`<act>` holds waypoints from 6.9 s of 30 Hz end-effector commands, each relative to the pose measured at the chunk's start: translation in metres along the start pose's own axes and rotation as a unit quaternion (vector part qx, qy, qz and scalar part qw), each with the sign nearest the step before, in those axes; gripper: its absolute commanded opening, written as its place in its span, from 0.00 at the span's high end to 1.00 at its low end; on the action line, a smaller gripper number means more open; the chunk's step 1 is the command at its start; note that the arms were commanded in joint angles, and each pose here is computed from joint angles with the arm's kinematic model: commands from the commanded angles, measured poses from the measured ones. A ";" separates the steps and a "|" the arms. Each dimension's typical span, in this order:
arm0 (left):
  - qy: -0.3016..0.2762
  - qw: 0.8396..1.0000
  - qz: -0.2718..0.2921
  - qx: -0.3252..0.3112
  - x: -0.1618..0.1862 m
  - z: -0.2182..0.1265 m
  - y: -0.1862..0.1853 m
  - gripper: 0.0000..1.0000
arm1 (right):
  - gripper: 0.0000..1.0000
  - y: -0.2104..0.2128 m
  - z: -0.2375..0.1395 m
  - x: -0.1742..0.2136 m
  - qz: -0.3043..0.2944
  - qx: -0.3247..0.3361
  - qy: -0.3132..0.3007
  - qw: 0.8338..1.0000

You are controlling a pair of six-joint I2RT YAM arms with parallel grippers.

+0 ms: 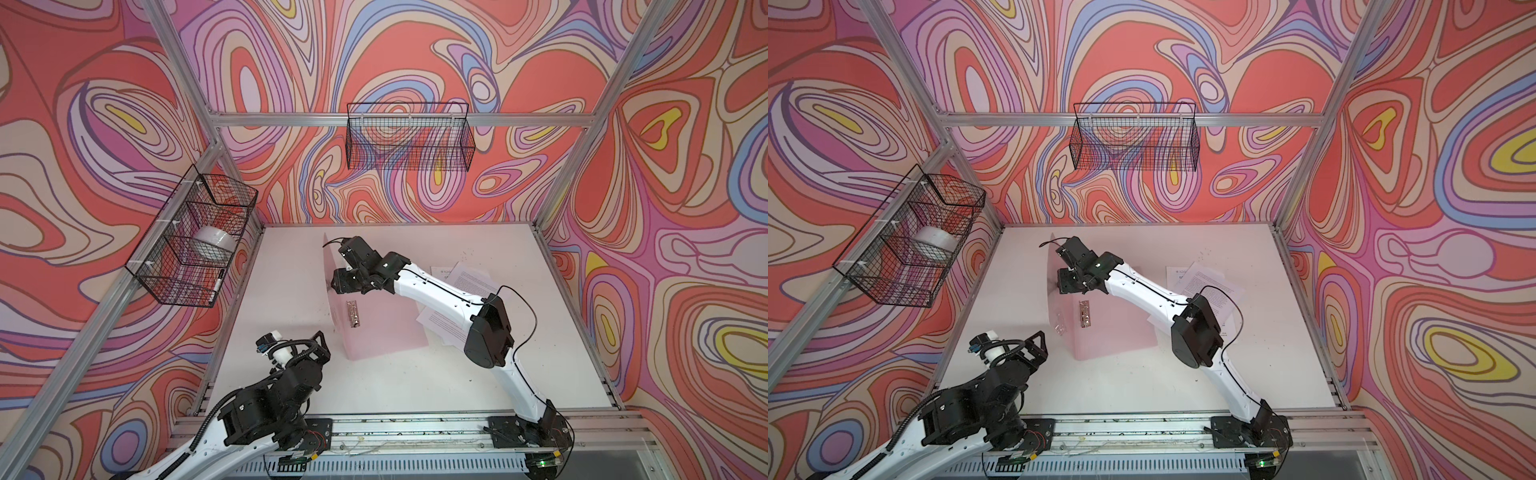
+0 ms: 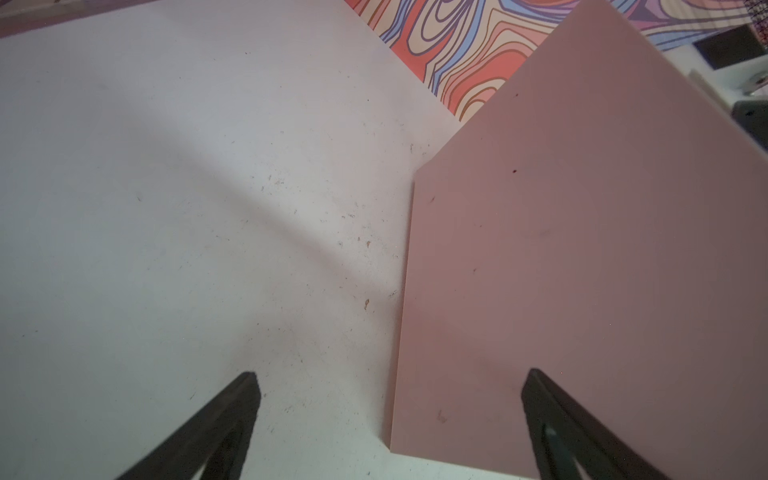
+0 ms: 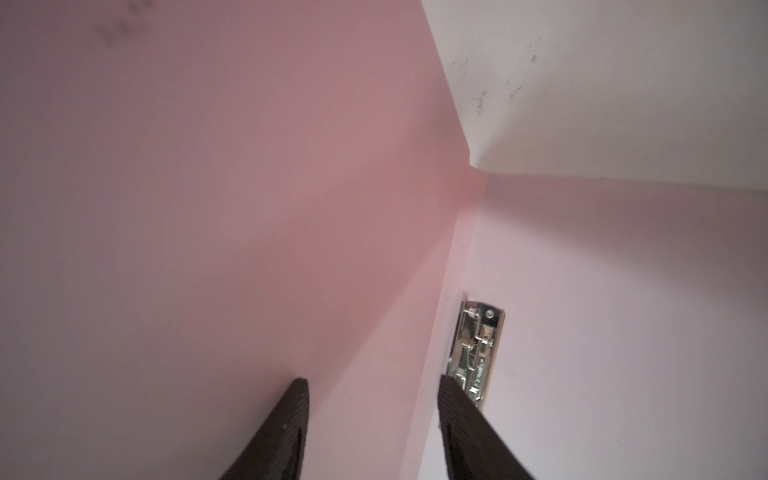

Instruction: Put the files into the folder

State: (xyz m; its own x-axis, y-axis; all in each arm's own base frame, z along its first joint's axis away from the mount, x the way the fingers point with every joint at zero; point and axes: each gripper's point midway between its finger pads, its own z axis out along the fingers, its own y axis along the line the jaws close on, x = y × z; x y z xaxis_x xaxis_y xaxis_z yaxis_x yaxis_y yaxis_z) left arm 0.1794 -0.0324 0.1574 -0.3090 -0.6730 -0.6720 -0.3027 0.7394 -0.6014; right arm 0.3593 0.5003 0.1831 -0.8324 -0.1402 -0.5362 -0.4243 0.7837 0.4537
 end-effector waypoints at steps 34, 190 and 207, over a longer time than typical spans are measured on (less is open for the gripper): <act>-0.117 0.985 0.047 0.118 -0.112 -0.048 -0.146 0.00 | 0.49 0.035 -0.052 0.019 0.009 -0.100 -0.071 0.992; 0.170 0.933 0.083 -0.307 -0.016 0.169 0.079 0.50 | 0.35 -0.167 0.040 0.177 0.045 0.146 0.130 0.980; 0.166 0.942 0.086 -0.278 -0.036 0.226 0.049 0.54 | 0.37 -0.148 0.052 0.161 0.087 0.110 0.119 0.983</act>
State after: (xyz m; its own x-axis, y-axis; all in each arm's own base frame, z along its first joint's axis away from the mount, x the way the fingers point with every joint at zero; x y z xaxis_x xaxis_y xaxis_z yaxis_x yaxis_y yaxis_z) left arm 0.3711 0.0331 0.0462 -0.6350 -0.5885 -0.5005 -0.6304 0.7692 -0.1047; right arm 0.3288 0.4126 0.0348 -0.9139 -0.0819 -0.3977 -0.2574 0.8743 0.4115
